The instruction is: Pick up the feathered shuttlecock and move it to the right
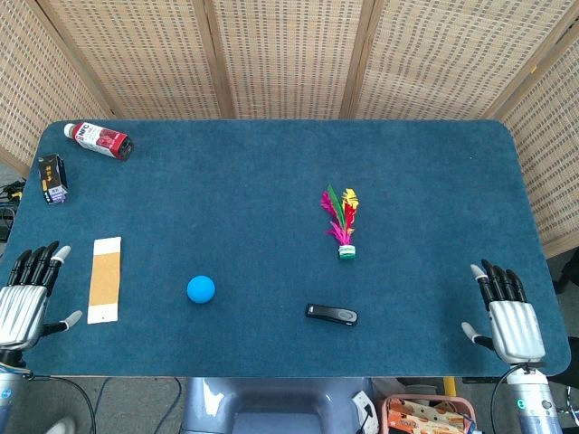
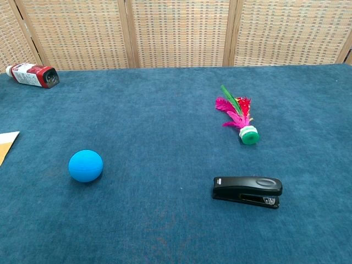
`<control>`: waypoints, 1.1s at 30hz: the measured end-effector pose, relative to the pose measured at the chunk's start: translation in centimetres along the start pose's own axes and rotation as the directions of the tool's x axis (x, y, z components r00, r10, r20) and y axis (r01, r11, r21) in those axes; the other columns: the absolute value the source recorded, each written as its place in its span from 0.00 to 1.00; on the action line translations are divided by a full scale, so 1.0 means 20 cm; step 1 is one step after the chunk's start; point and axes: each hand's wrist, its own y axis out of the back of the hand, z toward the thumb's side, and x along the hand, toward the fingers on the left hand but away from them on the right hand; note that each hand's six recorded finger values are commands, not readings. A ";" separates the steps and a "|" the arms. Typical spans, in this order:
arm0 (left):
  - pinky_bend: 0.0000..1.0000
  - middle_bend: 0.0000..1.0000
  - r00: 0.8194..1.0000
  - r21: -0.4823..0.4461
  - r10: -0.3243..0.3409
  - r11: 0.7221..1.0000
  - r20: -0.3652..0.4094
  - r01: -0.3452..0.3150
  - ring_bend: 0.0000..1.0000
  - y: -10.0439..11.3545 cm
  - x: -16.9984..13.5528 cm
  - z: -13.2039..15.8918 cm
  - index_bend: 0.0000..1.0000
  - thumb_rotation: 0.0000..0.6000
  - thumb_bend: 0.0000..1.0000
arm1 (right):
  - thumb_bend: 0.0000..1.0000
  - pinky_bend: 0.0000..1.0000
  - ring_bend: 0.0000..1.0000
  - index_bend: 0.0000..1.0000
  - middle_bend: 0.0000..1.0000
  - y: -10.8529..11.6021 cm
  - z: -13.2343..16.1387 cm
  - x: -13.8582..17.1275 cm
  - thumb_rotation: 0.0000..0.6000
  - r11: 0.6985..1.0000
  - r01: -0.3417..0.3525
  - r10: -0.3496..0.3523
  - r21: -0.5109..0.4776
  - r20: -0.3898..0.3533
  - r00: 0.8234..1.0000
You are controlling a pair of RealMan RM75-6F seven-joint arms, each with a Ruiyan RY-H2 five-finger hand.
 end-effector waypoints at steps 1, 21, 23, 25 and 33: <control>0.00 0.00 1.000 0.000 0.000 1.000 0.000 0.000 0.00 0.00 0.00 0.00 0.00 1.00 0.00 | 0.17 0.00 0.00 0.01 0.00 0.00 0.00 0.00 1.00 1.000 0.000 0.000 -0.001 0.000 1.000; 0.00 0.00 1.000 -0.002 0.007 1.000 -0.002 -0.007 0.00 0.01 0.00 0.00 0.00 1.00 0.00 | 0.18 0.00 0.00 0.01 0.00 -0.01 0.02 0.00 1.00 1.000 -0.004 0.004 -0.004 -0.006 1.000; 0.00 0.00 1.000 -0.002 0.007 1.000 -0.002 -0.007 0.00 0.01 0.00 0.00 0.00 1.00 0.00 | 0.18 0.00 0.00 0.01 0.00 -0.01 0.02 0.00 1.00 1.000 -0.006 0.006 -0.004 -0.006 1.000; 0.00 0.00 1.000 -0.002 0.009 1.000 -0.002 -0.009 0.00 0.01 0.00 0.00 0.00 1.00 0.00 | 0.18 0.00 0.00 0.01 0.00 -0.02 0.02 0.00 1.00 1.000 -0.008 0.008 -0.005 -0.006 1.000; 0.00 0.00 1.000 -0.003 0.012 1.000 -0.002 -0.012 0.00 0.02 0.00 0.00 0.00 1.00 0.00 | 0.18 0.00 0.00 0.01 0.00 -0.02 0.02 0.00 1.00 1.000 -0.008 0.008 -0.007 -0.008 1.000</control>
